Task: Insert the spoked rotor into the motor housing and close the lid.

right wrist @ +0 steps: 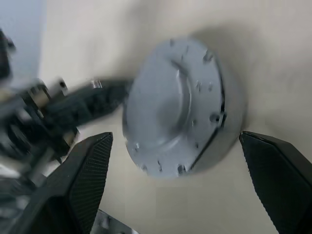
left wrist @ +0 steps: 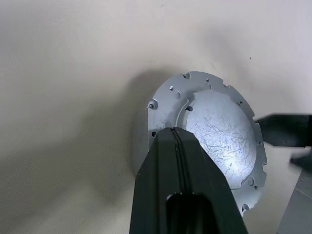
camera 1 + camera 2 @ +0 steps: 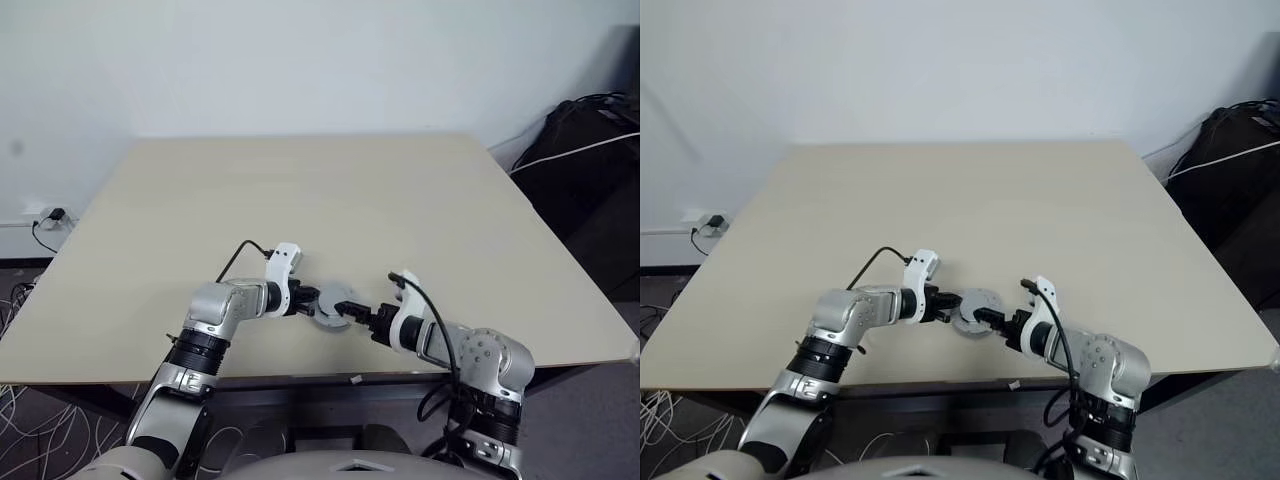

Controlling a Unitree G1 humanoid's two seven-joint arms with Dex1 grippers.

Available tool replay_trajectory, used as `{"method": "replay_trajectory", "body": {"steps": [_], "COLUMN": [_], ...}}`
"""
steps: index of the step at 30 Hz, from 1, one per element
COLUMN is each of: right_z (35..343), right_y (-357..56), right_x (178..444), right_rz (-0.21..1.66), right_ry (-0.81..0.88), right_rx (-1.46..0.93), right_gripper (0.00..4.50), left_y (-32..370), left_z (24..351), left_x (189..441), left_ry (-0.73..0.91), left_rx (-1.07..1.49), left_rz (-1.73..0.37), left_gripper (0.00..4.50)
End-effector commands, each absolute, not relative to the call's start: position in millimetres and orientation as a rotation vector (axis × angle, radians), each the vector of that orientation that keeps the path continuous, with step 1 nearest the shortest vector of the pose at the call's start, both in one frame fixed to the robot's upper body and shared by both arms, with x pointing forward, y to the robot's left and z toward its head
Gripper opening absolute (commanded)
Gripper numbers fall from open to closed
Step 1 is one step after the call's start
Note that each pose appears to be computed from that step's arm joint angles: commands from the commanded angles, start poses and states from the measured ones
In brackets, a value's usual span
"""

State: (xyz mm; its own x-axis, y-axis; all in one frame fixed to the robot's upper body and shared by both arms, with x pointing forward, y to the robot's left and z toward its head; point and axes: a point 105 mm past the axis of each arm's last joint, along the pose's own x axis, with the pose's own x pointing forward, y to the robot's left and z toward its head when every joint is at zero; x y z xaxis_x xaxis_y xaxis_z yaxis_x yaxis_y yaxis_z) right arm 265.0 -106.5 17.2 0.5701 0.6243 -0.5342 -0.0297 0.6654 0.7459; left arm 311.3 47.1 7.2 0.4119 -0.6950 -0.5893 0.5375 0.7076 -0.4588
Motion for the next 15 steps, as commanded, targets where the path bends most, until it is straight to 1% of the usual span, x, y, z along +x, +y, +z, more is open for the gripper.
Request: {"method": "replay_trajectory", "body": {"steps": [1,8,12,15], "right_z": [20.5,16.2,12.0,14.5], "right_y": [-107.3,-106.9,-103.9,-98.3], "right_x": [269.2,270.9,271.4,274.0], "right_rz": [0.431,0.419,0.41,0.419], "right_ry": [0.891,0.903,0.908,0.893], "right_rx": [0.789,0.812,0.89,0.957], "right_gripper": [4.46,4.46,4.46,4.46], "left_y": [45.5,44.4,44.2,44.3], "left_z": [3.8,4.4,4.4,4.4], "left_x": [309.4,309.1,308.9,308.8], "left_ry": [0.86,0.855,0.855,0.856], "left_rx": [-0.206,-0.211,-0.21,-0.208], "left_rz": [-0.785,-0.789,-0.791,-0.793], "left_gripper": [0.0,0.0,0.0,0.0]}}
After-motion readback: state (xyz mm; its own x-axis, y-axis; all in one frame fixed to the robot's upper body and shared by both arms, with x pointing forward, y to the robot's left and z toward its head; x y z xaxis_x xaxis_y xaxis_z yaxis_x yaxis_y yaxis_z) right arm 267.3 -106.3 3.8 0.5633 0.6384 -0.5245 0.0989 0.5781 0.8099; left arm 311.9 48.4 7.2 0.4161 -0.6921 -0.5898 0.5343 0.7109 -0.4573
